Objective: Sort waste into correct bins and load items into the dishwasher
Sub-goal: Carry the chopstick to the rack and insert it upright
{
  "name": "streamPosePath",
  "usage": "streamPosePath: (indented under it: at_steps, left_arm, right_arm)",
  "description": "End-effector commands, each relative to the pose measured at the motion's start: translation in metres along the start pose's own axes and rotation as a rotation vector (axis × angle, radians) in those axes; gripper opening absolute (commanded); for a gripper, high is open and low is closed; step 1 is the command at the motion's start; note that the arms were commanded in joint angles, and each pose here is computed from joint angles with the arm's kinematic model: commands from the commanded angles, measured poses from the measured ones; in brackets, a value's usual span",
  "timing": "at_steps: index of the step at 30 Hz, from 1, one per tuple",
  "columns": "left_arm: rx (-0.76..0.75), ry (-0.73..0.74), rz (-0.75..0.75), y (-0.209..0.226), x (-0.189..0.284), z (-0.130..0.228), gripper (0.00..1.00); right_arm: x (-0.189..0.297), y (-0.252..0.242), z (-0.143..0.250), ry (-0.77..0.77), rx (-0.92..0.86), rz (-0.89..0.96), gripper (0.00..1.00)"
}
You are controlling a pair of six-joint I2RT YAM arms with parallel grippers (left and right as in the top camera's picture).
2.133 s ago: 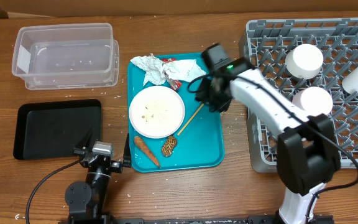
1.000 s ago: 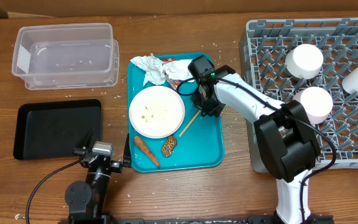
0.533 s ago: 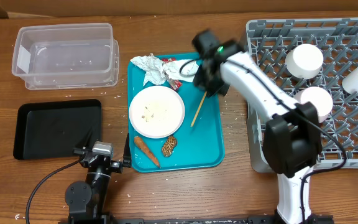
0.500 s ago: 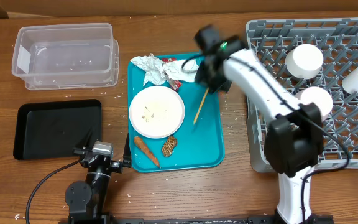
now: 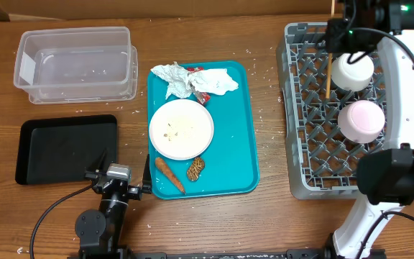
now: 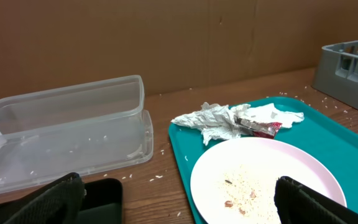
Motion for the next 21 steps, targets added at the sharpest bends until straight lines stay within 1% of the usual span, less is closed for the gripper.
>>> streamPosePath:
  at_steps: [1,7,12,15,16,18,19,20,21]
  left_arm:
    - [-0.016,0.005,-0.014,0.001,0.0,0.002,1.0]
    - [-0.016,0.005,-0.014,0.001,0.0,0.002,1.0]
    - [-0.016,0.005,-0.014,0.001,0.0,0.002,1.0]
    - [-0.016,0.005,-0.014,0.001,0.0,0.002,1.0]
    - [-0.016,0.005,-0.014,0.001,0.0,0.002,1.0]
    - [-0.016,0.005,-0.014,0.001,0.0,0.002,1.0]
    - [-0.016,0.005,-0.014,0.001,0.0,0.002,1.0]
    - [-0.016,0.005,-0.014,0.001,0.0,0.002,1.0]
    - [-0.016,0.005,-0.014,0.001,0.0,0.002,1.0]
  right_arm:
    - [-0.019,-0.004,0.002,0.039,0.126,-0.115,0.05]
    - [-0.064,-0.008,0.004,0.095,0.116,-0.138,0.05]
    - [-0.089,-0.005,0.01,0.137,0.121,-0.14,0.07]
    - [-0.097,-0.006,0.013,0.158,0.087,-0.137,0.1]
    - [-0.099,-0.006,0.014,0.163,0.085,-0.139,0.12]
    - [-0.1,-0.005,0.015,0.171,0.084,-0.148,0.24]
    - [-0.1,-0.004,0.015,0.173,0.081,-0.153,0.33]
    - [-0.1,-0.004,0.015,0.174,0.066,-0.152,0.46]
    - [-0.1,-0.004,0.015,0.176,0.061,-0.151,0.52]
Point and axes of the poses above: each gripper's point midway between its finger pads, its own x axis back along the fingers, its own y axis along the line the jaws close on, z = x × y, the point moved 9 cm from there along x, back along the fingers, and after that the axes turned 15 degrees about -x, right-handed, at the moved point
